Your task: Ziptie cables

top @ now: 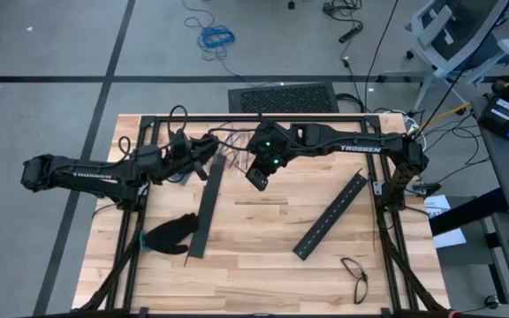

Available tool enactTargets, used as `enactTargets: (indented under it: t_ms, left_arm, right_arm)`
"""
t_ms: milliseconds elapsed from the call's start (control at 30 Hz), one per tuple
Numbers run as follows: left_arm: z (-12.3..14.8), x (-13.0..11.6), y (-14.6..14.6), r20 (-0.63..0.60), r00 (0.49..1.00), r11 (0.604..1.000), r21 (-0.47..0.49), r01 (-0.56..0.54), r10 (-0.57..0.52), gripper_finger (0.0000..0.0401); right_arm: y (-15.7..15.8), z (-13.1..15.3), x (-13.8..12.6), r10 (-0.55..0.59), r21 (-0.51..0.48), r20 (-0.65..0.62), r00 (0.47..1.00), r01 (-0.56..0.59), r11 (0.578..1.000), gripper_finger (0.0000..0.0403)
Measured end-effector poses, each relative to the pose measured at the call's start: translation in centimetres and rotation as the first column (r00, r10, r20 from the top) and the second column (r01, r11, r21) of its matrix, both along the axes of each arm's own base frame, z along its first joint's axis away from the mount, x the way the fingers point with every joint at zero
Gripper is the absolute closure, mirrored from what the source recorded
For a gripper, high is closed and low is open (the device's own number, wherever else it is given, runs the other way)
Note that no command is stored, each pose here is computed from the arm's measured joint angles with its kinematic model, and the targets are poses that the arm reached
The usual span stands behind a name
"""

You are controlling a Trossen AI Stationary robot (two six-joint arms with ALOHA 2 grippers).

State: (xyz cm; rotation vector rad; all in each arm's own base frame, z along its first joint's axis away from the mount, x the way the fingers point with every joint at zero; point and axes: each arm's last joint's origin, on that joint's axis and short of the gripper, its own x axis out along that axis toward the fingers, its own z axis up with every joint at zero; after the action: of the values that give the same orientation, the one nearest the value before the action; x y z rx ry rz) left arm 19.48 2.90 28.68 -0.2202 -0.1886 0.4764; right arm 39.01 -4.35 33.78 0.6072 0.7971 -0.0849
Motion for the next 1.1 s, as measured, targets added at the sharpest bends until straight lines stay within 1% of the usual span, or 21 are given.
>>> enactTargets:
  t_ms: [200, 367, 433, 567, 667, 833, 933, 1033, 1100]
  left_arm:
    - [0.0, 0.0, 0.0, -0.001, 1.000, 1.000, -0.001, -0.001, 0.001, 0.0323]
    - [-0.2, 0.0, 0.0, -0.020, 1.000, 1.000, -0.003, -0.006, 0.006, 0.0321]
    - [-0.5, 0.0, 0.0, -0.065, 0.998, 1.000, -0.006, -0.005, 0.005, 0.0321]
    - [-1.6, -1.0, -0.1, -0.222, 0.975, 1.000, -0.025, 0.004, -0.009, 0.0321]
    - [-2.5, -1.8, -0.2, -0.312, 0.950, 0.997, -0.081, 0.001, -0.026, 0.0321]
    - [-3.6, -2.2, -0.5, -0.383, 0.915, 0.978, -0.203, 0.053, -0.129, 0.0321]
    - [-4.3, -2.1, -0.6, -0.409, 0.897, 0.969, -0.236, 0.075, -0.169, 0.0321]
    - [-4.7, -2.2, -0.6, -0.416, 0.893, 0.965, -0.251, 0.070, -0.173, 0.0321]
    - [-4.7, -2.2, -0.7, -0.415, 0.890, 0.962, -0.258, 0.085, -0.190, 0.0321]
  right_arm:
    - [0.0, 0.0, 0.0, -0.001, -0.003, -0.003, 1.000, 0.001, 1.000, 0.0403]
    - [0.0, -0.2, -0.2, 0.002, 0.001, -0.025, 1.000, -0.002, 1.000, 0.0403]
    - [0.0, -0.2, -0.2, 0.002, 0.002, -0.031, 1.000, -0.002, 1.000, 0.0403]
    - [0.0, -0.3, -0.3, 0.001, 0.004, -0.046, 0.999, -0.001, 1.000, 0.0403]
    - [0.1, -0.4, -0.4, 0.001, 0.007, -0.061, 0.998, 0.000, 1.000, 0.0403]
    - [0.4, -0.8, -0.9, 0.004, 0.010, -0.129, 0.992, -0.003, 1.000, 0.0403]
    - [1.0, -1.9, -0.9, 0.016, 0.017, -0.174, 0.985, -0.013, 1.000, 0.0403]
    - [1.6, -4.0, -0.7, 0.007, 0.044, -0.227, 0.974, 0.003, 0.999, 0.0403]
    - [1.9, -5.5, -0.6, -0.002, 0.060, -0.256, 0.967, 0.018, 0.998, 0.0403]
